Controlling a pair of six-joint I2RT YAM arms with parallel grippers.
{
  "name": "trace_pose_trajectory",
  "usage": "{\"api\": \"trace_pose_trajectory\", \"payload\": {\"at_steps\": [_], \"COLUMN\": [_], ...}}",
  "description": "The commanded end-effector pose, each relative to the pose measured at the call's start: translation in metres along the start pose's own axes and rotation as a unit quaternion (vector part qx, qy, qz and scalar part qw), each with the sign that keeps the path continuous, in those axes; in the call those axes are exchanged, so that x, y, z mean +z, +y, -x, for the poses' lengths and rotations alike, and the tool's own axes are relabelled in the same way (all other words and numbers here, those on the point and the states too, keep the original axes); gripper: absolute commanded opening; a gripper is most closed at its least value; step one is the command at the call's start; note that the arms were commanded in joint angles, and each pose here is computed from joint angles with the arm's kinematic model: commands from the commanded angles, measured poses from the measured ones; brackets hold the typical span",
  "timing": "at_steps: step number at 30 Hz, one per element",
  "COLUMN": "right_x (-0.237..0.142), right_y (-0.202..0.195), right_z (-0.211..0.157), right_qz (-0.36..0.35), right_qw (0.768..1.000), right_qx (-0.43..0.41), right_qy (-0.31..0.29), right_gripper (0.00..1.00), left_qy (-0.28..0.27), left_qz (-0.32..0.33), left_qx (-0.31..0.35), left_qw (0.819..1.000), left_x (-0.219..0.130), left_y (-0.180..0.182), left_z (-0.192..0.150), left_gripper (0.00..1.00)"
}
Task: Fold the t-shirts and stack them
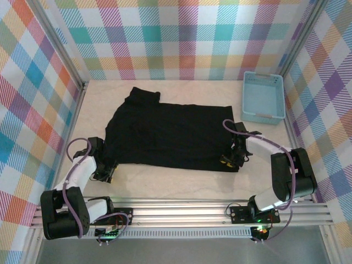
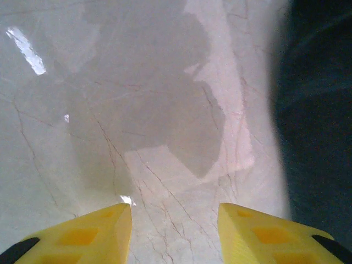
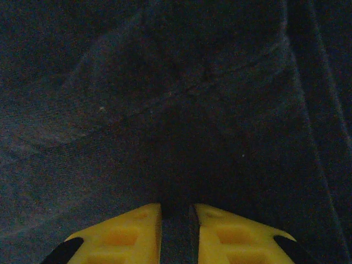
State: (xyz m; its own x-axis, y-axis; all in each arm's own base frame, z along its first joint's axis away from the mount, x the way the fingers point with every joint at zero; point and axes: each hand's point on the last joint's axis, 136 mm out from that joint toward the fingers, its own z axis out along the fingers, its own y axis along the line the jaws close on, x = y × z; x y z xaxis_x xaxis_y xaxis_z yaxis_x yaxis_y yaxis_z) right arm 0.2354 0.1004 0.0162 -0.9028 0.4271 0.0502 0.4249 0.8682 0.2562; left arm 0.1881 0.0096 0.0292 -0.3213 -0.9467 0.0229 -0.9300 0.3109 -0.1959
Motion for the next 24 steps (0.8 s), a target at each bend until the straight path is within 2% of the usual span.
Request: {"api": "trace_pose_trajectory", "payload": {"at_steps": [1,3,5,11,15,18,21,24], "right_x": [-0.006,-0.013,-0.018,-0.016,-0.014,-0.012,-0.007,-0.002], "right_y": [-0.009,-0.003,0.003,0.010,0.009,0.007,0.003,-0.001], "right_z": [-0.003,0.003,0.009,0.015,0.015,0.015,0.013,0.011], "right_qz": [-0.022,-0.012,-0.006,-0.001,-0.003,-0.010,-0.020,-0.028], "right_qw": [1.000,1.000,0.999,1.000,1.000,1.000,1.000,1.000], "right_qx": [0.003,-0.003,-0.009,-0.012,-0.011,-0.010,-0.006,-0.003], "right_qy": [-0.007,-0.022,-0.033,-0.028,-0.027,-0.023,-0.017,-0.008], "right_gripper": [0.24,0.25,0.25,0.25,0.25,0.25,0.25,0.26], "left_qy": [-0.035,-0.047,-0.032,0.013,0.012,0.006,0.001,-0.002], "left_qz": [-0.049,-0.099,-0.127,-0.110,-0.098,-0.054,0.019,0.058], "left_qx": [0.017,0.044,0.071,0.127,0.157,0.168,0.147,0.120], "left_qw": [0.998,0.993,0.989,0.986,0.983,0.984,0.989,0.991], "left_x": [-0.041,-0.064,-0.070,-0.036,-0.017,0.004,0.025,0.039], "left_y": [-0.023,-0.051,-0.076,-0.120,-0.146,-0.140,-0.101,-0.063], "left_z": [0.011,0.016,0.016,0.022,0.028,0.032,0.034,0.028], "left_gripper": [0.46,0.46,0.46,0.45,0.45,0.46,0.44,0.44]}}
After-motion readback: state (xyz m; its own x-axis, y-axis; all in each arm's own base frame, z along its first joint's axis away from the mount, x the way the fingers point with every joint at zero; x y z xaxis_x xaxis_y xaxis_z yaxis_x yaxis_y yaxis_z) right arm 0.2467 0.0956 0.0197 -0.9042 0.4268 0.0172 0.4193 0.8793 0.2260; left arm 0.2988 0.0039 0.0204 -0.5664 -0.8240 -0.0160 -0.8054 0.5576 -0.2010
